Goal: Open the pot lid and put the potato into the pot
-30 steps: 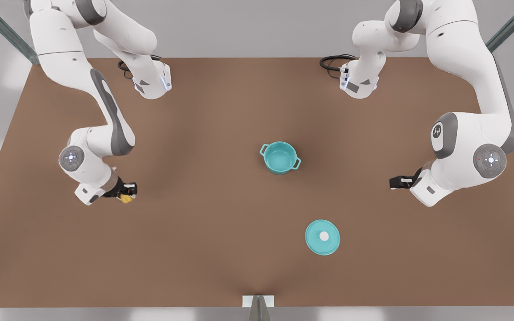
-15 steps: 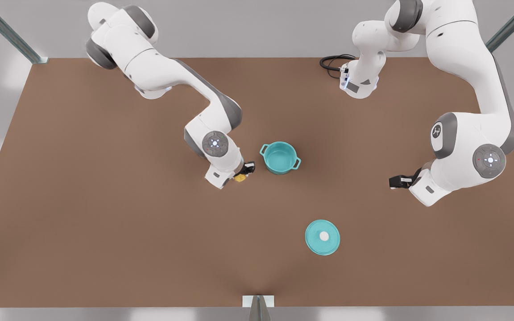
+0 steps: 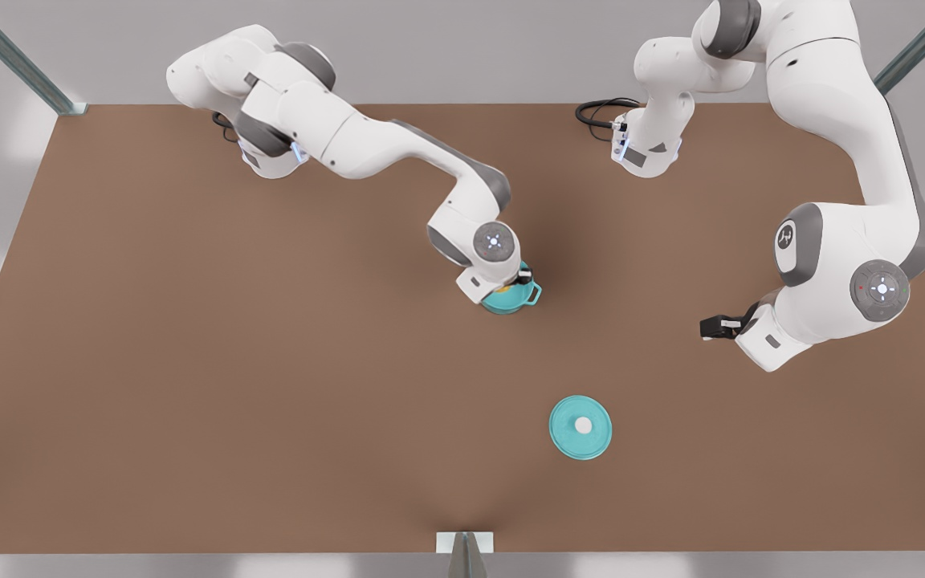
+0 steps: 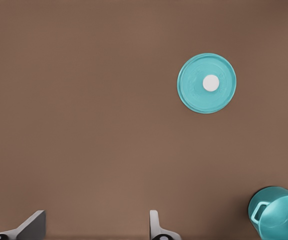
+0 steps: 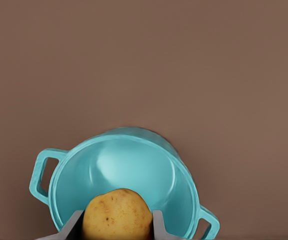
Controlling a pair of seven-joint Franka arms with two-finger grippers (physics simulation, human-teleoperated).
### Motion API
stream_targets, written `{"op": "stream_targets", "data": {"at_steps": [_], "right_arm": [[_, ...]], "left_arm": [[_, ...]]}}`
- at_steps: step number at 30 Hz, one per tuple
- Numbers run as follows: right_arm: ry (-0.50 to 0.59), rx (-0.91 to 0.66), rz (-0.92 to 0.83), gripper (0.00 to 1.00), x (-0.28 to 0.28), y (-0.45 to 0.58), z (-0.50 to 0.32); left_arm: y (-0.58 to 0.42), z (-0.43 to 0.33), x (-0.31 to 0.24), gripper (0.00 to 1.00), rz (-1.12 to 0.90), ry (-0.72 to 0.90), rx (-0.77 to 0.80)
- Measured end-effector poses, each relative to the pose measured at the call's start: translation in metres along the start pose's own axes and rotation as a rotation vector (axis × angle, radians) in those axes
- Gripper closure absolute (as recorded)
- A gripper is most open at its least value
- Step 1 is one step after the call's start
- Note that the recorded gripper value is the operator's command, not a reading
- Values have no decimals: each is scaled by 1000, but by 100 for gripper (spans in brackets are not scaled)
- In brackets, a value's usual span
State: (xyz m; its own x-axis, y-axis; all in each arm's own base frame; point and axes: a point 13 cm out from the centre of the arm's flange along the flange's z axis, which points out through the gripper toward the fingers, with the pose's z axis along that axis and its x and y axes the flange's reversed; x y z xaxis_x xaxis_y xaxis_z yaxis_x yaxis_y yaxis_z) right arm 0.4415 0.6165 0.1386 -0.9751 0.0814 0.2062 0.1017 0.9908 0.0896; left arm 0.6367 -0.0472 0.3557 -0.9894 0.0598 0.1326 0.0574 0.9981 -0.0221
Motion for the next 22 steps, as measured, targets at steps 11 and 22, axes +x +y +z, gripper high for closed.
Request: {"op": "stream_targets", "data": {"at_steps": [11,22], "right_arm": [[-36,10,152,0,-8,0,25],[-94,108,759,0,-133,-531,-264]], "left_arm": [[-1,1,-1,0,4,1,3],[-3,-9,-17,0,11,-31,8]]}}
